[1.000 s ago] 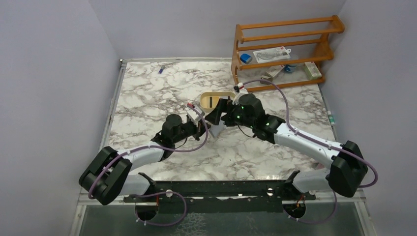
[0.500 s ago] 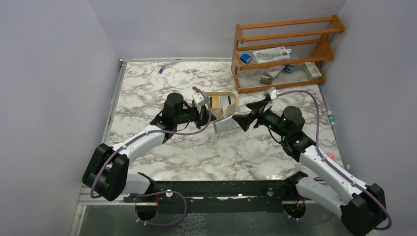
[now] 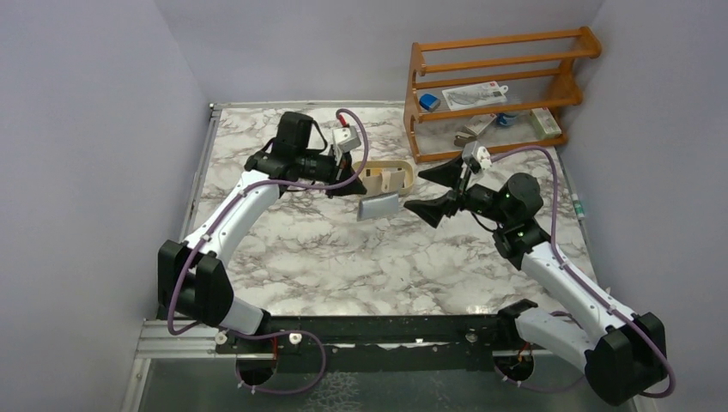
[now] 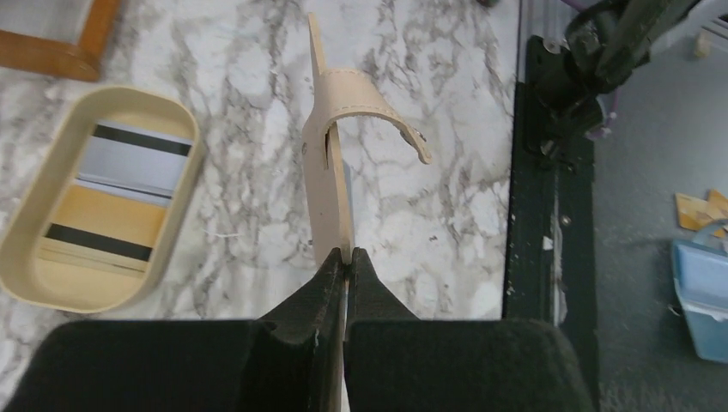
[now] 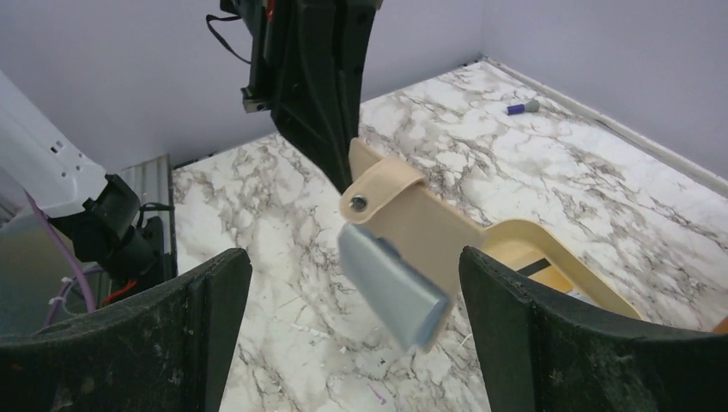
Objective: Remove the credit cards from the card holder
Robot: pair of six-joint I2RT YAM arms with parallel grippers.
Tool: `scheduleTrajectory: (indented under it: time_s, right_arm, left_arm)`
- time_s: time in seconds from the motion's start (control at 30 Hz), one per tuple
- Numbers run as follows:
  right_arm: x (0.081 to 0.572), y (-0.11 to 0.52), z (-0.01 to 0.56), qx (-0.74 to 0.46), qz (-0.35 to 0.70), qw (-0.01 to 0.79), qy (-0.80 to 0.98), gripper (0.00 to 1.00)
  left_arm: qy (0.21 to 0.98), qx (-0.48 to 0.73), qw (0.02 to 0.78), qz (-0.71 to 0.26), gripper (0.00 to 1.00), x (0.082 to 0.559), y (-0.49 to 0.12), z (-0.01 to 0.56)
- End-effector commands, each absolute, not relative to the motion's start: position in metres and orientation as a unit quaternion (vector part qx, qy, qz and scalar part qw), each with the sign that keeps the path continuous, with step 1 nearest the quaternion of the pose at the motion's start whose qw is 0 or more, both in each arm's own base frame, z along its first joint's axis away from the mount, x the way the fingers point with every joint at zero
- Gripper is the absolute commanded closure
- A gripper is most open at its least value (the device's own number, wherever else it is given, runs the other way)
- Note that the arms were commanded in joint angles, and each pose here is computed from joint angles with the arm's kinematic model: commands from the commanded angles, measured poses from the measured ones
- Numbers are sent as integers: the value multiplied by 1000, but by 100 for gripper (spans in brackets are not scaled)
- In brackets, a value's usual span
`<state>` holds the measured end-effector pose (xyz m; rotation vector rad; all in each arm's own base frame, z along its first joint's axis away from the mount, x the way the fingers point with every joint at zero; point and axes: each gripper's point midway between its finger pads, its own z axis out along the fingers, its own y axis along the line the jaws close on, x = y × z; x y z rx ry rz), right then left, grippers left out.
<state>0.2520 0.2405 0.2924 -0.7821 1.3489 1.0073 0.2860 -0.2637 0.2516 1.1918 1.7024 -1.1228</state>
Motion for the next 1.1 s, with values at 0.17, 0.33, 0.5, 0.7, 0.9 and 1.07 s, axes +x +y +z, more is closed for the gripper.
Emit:
scheduleTrajectory:
  time_s: [0.17, 0.33, 0.5, 0.7, 0.9, 1.07]
  right_arm:
    - [257, 235, 290, -322, 425, 618, 578, 6]
    - [252, 243, 274, -339, 448, 599, 571, 7]
    - [256, 244, 261, -335, 445, 594, 581, 9]
    - [245, 242, 237, -310, 473, 581, 585, 8]
    - [234, 250, 229, -327, 509, 549, 577, 8]
    - [242, 252, 224, -317, 508, 555, 577, 9]
  left_arm:
    - [632, 480, 322, -516, 100, 236, -261, 255]
    - [616, 473, 313, -548, 100, 223, -261, 251]
    - [608, 469, 312, -559, 100, 217, -260, 254]
    - [601, 434, 385, -551, 100, 238, -253, 283]
    - [578, 397, 436, -565, 100, 237, -247, 308]
    - [572, 400, 432, -572, 100, 227, -245, 312]
